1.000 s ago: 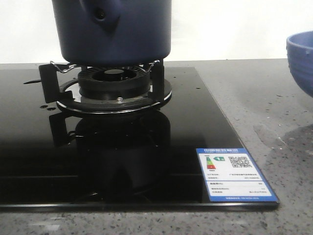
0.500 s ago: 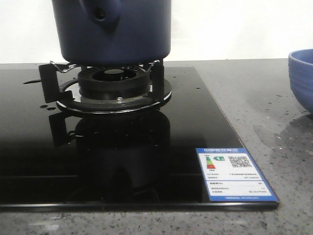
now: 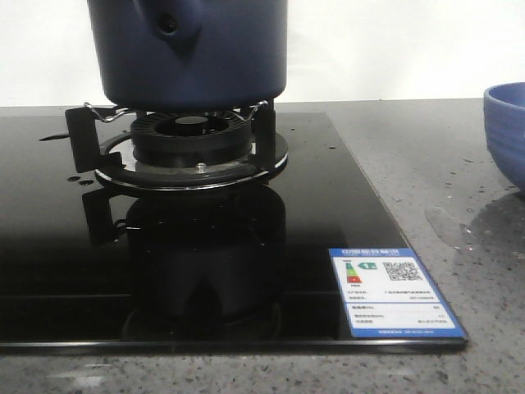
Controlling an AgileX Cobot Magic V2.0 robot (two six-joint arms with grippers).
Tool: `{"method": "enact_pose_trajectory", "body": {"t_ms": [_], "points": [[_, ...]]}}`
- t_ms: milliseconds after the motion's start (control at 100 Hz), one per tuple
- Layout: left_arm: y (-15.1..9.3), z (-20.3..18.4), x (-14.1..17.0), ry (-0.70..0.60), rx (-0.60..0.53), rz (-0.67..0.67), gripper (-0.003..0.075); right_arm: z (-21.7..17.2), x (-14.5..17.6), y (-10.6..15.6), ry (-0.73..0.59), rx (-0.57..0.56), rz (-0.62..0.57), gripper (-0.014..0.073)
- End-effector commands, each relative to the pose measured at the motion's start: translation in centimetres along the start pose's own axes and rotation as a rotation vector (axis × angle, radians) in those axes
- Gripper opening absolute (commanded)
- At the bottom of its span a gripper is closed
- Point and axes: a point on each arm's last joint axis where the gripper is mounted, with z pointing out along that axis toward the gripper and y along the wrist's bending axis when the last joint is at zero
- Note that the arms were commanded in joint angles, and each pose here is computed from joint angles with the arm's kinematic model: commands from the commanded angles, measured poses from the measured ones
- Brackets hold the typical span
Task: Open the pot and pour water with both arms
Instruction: 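Lower the glass lid onto the saucepan with left gripper and release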
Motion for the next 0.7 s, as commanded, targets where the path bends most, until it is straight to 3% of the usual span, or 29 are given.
{"method": "enact_pose_trajectory", "body": {"t_ms": [0,170,690], "points": [[-0.2,-0.1,-2.7,-0.107,0.030,-0.040,0.0241,-2.5,-0.7,0.7,-0.124,-0.022,-0.016,-0.0062],[0.3,1.4,-2.2,-0.087,0.032,-0.048,0.0241,-4.4,-0.2,1.1,-0.165,-0.029,-0.028,-0.0062],[1.1,2.3,-0.9,-0.033,-0.026,-0.118,0.0240,-4.4,-0.1,1.1,-0.153,-0.027,-0.033,-0.0062]]}}
